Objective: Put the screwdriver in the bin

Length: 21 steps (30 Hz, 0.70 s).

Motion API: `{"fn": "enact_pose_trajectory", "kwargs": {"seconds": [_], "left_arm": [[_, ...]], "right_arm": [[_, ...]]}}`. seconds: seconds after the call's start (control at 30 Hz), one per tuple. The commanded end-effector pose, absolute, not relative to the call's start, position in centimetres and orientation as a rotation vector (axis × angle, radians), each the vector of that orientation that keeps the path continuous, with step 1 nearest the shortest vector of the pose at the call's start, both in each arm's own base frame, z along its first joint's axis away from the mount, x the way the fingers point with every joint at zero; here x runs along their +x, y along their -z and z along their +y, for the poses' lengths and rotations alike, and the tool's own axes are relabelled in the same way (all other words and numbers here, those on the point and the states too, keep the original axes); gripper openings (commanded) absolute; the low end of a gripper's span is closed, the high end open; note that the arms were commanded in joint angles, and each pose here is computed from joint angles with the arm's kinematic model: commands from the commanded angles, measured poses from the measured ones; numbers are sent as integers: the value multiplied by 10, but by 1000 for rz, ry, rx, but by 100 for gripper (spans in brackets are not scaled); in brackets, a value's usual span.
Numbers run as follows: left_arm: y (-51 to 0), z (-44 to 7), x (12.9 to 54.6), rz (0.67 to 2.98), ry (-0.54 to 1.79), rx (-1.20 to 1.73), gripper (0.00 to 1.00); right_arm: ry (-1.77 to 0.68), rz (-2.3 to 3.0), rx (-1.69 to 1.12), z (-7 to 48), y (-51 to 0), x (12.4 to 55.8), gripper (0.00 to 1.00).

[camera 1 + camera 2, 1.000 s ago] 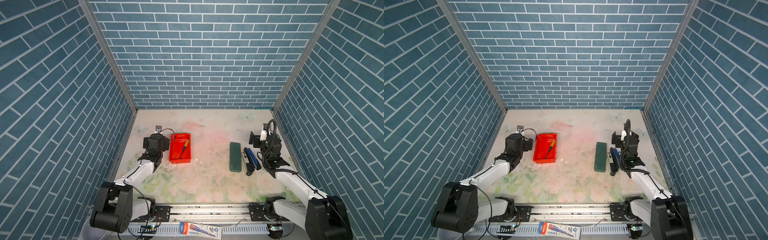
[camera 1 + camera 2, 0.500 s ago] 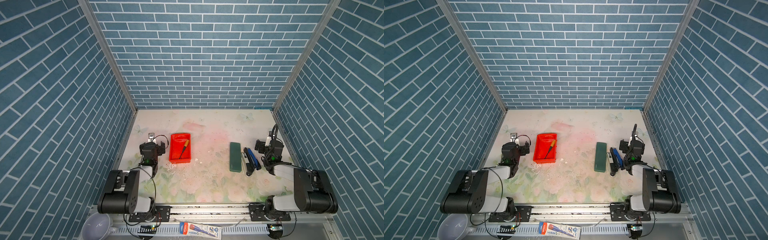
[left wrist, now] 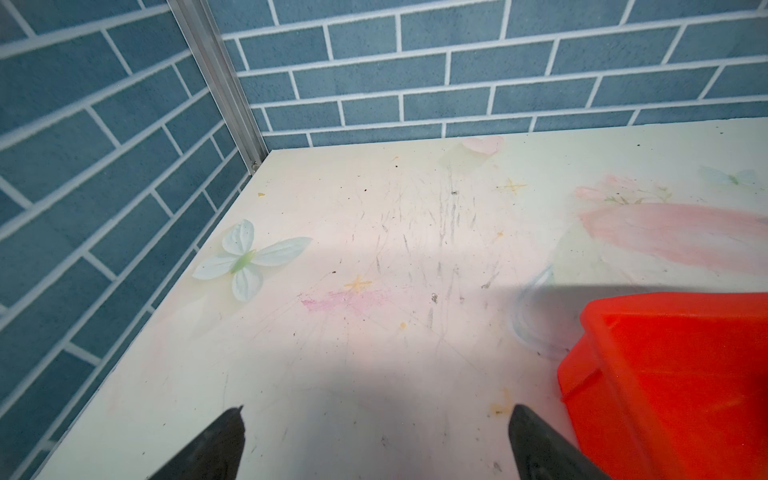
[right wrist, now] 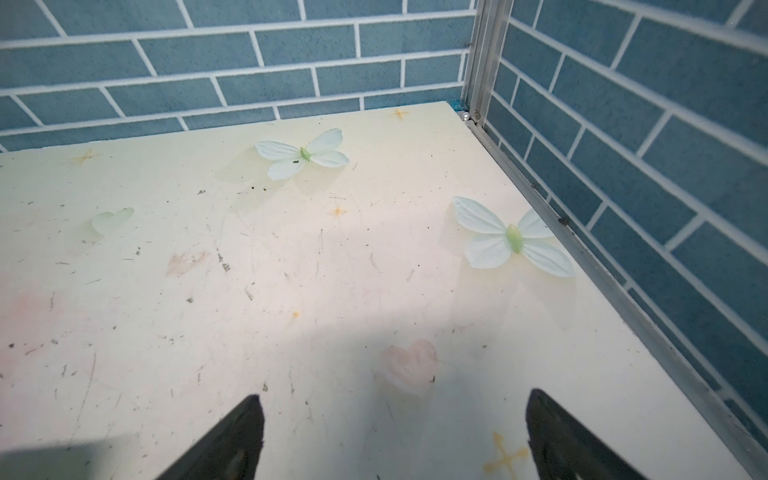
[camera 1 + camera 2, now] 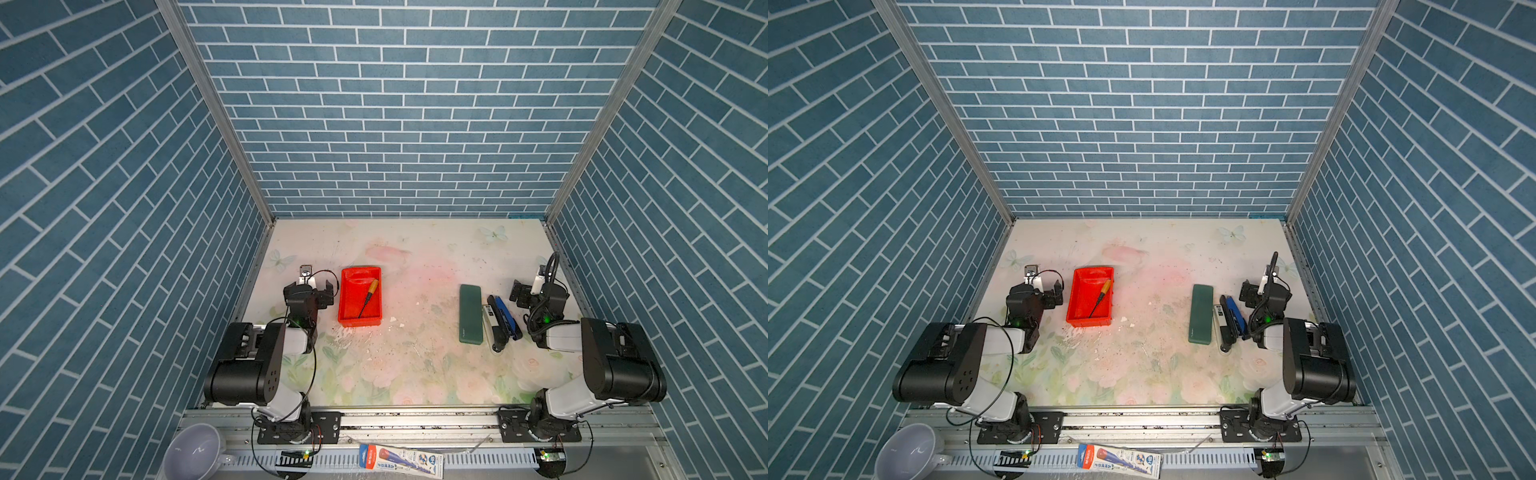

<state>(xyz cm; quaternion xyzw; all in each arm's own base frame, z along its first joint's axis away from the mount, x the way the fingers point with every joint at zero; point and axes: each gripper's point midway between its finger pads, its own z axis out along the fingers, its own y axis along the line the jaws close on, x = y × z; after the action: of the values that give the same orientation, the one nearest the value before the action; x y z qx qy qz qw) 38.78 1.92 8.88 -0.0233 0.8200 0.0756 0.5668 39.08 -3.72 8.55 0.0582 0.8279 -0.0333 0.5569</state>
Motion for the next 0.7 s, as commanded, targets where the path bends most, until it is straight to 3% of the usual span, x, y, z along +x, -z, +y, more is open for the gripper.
{"fn": "enact_pose_trajectory", "kwargs": {"seconds": [0.0,0.67], "left_arm": [[-96,20,391,1899,-174,-58,100],[-96,20,391,1901,-174,-58,100]], "right_arm": [[59,1930,142,-36,-90,392,99],[-29,1959,12,-15,-88,397,99]]}}
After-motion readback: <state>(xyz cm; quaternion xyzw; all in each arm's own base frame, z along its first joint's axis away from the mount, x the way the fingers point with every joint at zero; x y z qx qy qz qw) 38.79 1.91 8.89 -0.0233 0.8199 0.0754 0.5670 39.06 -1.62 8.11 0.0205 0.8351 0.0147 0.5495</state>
